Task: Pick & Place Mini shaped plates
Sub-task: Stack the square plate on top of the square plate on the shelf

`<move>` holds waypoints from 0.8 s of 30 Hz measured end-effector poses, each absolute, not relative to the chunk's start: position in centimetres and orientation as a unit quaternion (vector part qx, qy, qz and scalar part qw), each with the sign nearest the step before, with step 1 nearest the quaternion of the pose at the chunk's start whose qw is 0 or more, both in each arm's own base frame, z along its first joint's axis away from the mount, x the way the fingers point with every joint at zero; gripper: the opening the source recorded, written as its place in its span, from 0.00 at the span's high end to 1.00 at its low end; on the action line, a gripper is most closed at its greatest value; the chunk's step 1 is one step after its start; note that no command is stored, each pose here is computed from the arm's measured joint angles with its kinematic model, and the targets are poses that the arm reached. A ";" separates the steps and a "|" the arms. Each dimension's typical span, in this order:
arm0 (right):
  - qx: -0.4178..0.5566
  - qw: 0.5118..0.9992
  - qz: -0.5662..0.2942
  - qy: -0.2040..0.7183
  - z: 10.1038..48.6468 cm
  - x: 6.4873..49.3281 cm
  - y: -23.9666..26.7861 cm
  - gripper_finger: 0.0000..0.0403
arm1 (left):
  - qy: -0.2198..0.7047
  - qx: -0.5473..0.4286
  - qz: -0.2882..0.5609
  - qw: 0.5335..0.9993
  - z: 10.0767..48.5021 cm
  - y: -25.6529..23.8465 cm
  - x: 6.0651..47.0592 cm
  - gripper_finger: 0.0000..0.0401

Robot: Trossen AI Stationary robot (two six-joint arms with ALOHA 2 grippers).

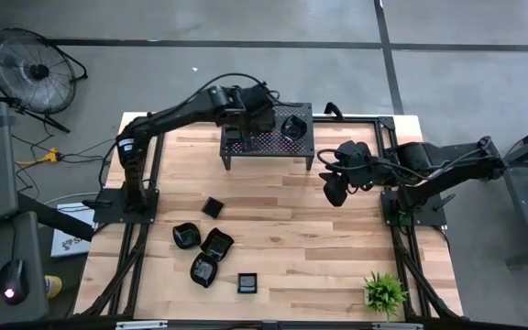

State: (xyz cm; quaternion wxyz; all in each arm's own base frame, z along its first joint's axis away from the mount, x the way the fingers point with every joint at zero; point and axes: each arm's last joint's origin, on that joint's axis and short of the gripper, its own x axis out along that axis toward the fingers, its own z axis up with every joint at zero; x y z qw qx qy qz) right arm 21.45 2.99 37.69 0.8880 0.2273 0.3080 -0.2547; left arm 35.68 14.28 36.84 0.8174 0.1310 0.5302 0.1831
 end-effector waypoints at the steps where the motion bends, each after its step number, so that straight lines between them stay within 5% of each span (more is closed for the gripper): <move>1: 0.227 0.888 -0.255 0.308 37.7 21.4 3.0 0.63 | 0.533 0.130 0.182 0.816 37.3 14.1 35.2 0.71; 24: 0.226 0.887 -0.256 0.310 37.7 21.4 3.0 0.63 | 0.627 0.166 0.101 0.754 40.1 6.4 26.4 0.71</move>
